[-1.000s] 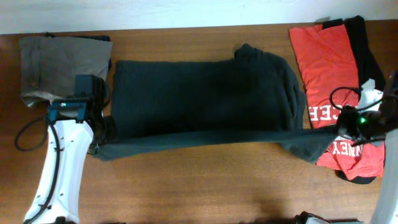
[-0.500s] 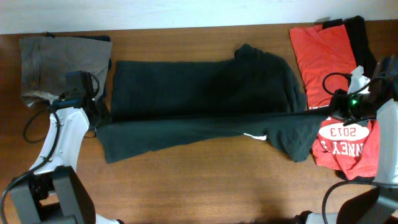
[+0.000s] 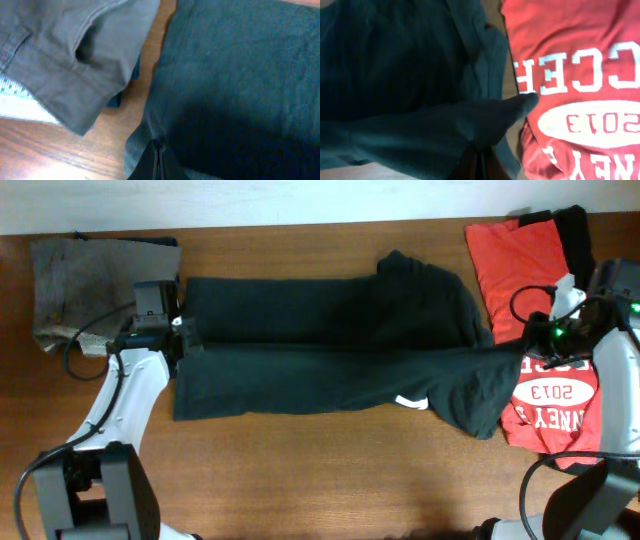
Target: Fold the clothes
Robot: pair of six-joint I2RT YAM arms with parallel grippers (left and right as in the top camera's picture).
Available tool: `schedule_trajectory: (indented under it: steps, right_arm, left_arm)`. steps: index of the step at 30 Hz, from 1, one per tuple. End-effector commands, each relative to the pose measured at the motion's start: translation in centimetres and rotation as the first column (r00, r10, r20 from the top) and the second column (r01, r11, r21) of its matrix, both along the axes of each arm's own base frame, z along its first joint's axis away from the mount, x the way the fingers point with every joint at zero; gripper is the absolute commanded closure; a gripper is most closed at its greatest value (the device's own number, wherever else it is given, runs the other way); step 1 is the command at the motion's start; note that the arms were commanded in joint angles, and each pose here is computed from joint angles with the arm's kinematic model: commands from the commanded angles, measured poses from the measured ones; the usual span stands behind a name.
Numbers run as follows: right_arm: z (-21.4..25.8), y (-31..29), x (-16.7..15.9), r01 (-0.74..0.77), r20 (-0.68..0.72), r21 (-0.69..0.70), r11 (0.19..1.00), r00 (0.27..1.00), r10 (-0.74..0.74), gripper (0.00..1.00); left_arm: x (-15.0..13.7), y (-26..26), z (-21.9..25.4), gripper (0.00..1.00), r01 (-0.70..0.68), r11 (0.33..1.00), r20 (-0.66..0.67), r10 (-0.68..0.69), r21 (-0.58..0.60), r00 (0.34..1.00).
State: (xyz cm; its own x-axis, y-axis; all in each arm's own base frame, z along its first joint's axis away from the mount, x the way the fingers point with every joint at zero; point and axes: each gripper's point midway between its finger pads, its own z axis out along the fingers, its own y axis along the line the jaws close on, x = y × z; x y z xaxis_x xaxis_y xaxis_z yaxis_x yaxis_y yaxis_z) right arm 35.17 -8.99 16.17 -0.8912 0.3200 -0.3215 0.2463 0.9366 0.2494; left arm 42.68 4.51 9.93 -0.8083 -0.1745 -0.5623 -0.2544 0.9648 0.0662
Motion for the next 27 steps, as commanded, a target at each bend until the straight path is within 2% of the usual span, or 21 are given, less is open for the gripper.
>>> schedule_trajectory:
  steps: [1,8,20,22,23,24,25,26,27]
  right_arm:
    - [-0.9,0.2,0.8,-0.025,-0.009,-0.020,0.999,1.000,0.025,0.96]
    - [-3.3,0.4,1.6,-0.037,-0.056,-0.001,0.999,0.998,0.037,0.96]
    - [-5.3,1.5,4.1,-0.085,-0.035,-0.008,0.996,0.996,0.084,0.96]
    - [-5.3,1.7,4.4,-0.092,-0.026,-0.012,0.996,0.995,0.092,0.96]
    - [-5.3,1.8,4.6,-0.096,-0.019,-0.015,0.995,0.995,0.096,0.95]
    - [-5.3,1.8,4.7,-0.097,-0.014,-0.017,0.995,0.995,0.097,0.84]
    - [-5.2,1.9,4.9,-0.100,-0.007,-0.020,0.995,0.995,0.100,0.64]
    - [-5.2,1.9,5.1,-0.101,-0.001,-0.023,0.995,0.995,0.101,0.39]
    - [-5.1,1.9,5.2,-0.101,0.003,-0.025,0.995,0.995,0.101,0.23]
  left_arm:
    - [0.5,-0.1,-1.2,0.99,0.027,0.999,-0.018,-0.027,0.035,0.999]
    - [0.5,-0.1,-2.9,0.99,0.029,0.999,-0.054,-0.027,0.035,0.998]
    - [0.3,-0.1,-5.0,0.99,0.029,0.999,-0.101,-0.026,0.035,0.995]
    - [0.4,-0.1,-5.0,0.98,0.029,0.999,-0.097,-0.026,0.035,0.995]
    - [0.5,-0.1,-4.9,0.92,0.029,0.999,-0.093,-0.026,0.035,0.995]
    - [0.5,-0.1,-4.9,0.85,0.029,0.999,-0.091,-0.026,0.035,0.996]
    - [0.7,-0.1,-4.8,0.75,0.029,0.999,-0.086,-0.026,0.035,0.996]
    - [0.8,-0.1,-4.8,0.63,0.028,0.999,-0.080,-0.025,0.036,0.996]
    - [0.9,-0.1,-4.7,0.51,0.028,0.999,-0.074,-0.025,0.036,0.997]
